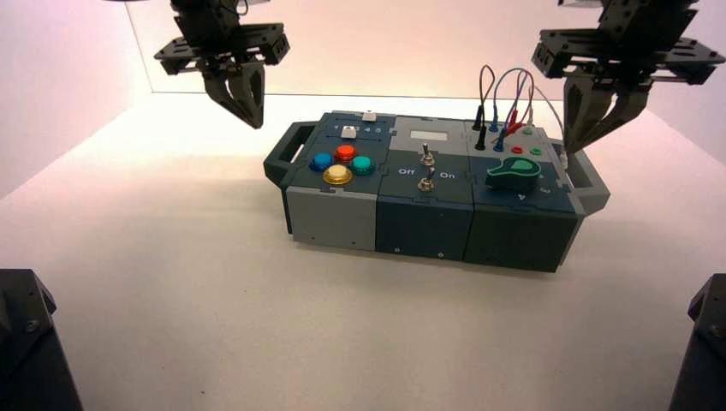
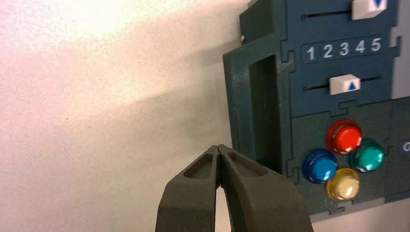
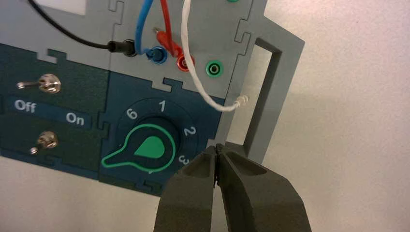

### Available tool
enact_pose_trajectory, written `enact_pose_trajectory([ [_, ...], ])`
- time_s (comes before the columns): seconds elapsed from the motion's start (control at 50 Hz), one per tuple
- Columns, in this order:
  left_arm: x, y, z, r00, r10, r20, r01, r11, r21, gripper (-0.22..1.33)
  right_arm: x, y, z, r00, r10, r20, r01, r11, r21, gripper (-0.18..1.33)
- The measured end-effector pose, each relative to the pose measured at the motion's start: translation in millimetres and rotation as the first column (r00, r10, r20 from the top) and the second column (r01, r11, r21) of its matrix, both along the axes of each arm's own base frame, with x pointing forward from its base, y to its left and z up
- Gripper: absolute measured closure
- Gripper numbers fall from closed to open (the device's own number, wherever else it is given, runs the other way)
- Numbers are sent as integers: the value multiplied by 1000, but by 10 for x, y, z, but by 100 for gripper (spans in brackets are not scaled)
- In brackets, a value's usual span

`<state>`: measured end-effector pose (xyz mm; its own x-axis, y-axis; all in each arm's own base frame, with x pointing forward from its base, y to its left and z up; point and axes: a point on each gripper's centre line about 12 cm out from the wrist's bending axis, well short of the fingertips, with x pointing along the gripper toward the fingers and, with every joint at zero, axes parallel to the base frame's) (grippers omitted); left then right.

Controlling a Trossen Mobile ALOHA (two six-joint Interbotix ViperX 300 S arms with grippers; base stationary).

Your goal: Move the box to the right.

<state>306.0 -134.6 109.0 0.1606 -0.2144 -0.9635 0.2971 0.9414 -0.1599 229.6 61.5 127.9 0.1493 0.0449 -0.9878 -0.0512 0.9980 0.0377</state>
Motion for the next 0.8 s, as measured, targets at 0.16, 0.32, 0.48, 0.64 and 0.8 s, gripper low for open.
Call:
enact_pose_trajectory([
  [0.16,5,1,-45,1000,0,-7,0,1000,5,128,32,0,-89,999,10,-46,-10,1000,-18,129],
  [0.32,20,-2,-39,1000,-2,-1,2,1000,6,128,-42,-21,-102,993,24,-120,-29,999,-38,129],
  [0.48,64,-14,-63,1000,-6,-1,6,1000,11,128,-121,-42,-95,981,33,-191,-44,998,-54,129],
  [0.64,112,-20,-125,1000,-8,-6,8,1000,19,128,-179,-57,-97,969,47,-242,-64,996,-64,129],
  [0.8,156,-29,-194,1000,-11,7,11,1000,27,128,-186,-61,-147,962,55,-268,-76,995,-69,129],
])
